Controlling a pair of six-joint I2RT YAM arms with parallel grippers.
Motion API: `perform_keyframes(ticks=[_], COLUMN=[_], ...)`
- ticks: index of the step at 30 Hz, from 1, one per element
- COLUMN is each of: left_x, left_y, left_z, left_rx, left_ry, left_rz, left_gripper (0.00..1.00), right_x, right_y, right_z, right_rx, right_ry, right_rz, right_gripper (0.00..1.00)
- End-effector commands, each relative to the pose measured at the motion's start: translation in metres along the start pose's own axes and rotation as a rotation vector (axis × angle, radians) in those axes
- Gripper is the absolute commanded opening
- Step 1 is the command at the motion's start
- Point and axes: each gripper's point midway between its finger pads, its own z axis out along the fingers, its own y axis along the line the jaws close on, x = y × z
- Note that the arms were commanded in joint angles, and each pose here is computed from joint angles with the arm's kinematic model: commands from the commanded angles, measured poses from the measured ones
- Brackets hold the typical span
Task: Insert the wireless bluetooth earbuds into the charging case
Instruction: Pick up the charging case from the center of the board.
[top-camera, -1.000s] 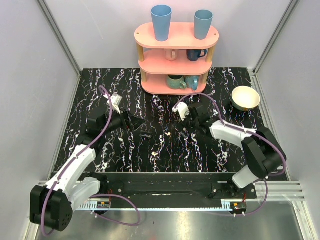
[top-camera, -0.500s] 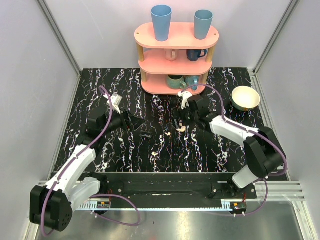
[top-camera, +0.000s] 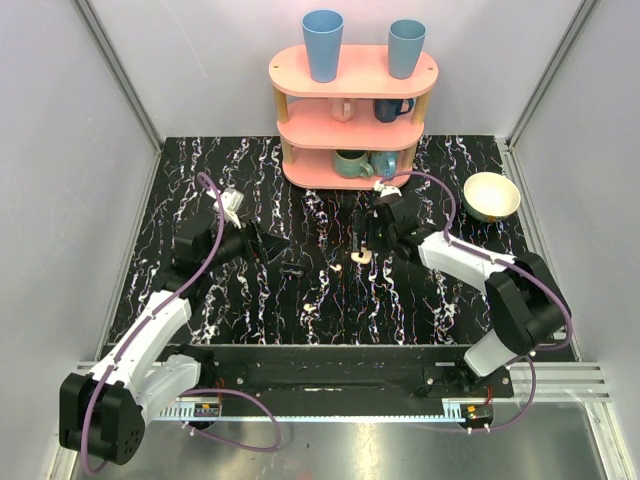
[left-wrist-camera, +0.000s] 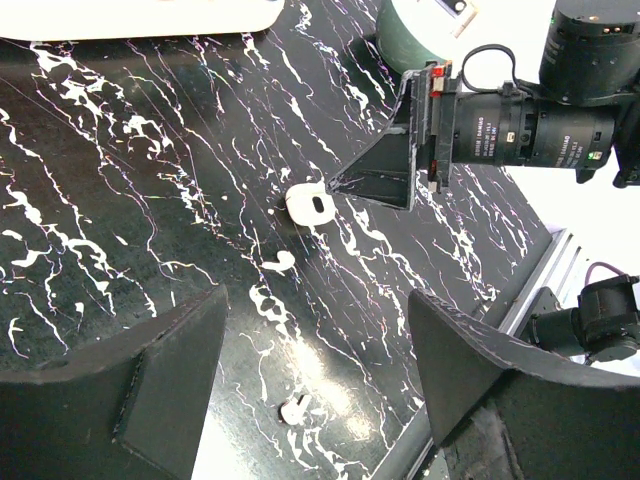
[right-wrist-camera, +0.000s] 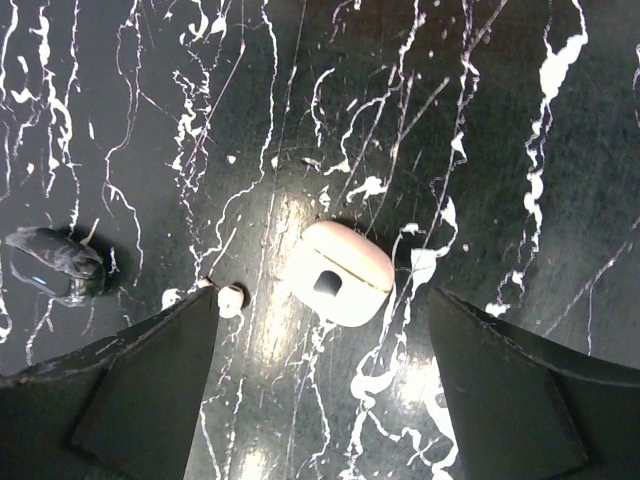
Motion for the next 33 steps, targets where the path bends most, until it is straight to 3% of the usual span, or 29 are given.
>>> perform_keyframes(ticks=[1,5,10,19,26,33], left_x=[-0.013,-0.013,-0.013,-0.01,-0.011,-0.009], left_y=[-0.009,-0.009,-0.01,-0.009,-0.008,-0.008], left_z=[-0.003,-0.002,-0.001,0.0,0.0,-0.001], left_rx=[0.021,0.026,0.035,0.036,0.035,0.032], left_ry=[-0.045,-0.046,-0.045,-0.035,-0.038,-0.037], left_rz=[0.047,0.049,0.047,0.045,0.044,0.048], left_gripper=[0.77,0.77,0.77,0.77,0.77,0.77], right_x=[-0.001,0.005,0.017,0.049,0.048,0.054], right_y=[0.015,0.013,-0.015,-0.02,-0.01,-0.014], right_z=[0.001,-0.001,0.008,0.018,0.026,0.034], right_rx=[-0.114,-0.174,-0.088,-0.231,-0.314,-0.366], right_ry=[0.057,0.082,0.206,0.282,0.215,0.286], right_rz=[-0.269,-0.507,-0.686,-0.911,-1.002,-0.99], right_gripper=[0.92,0.93,0.92,0.91,0.91,0.85])
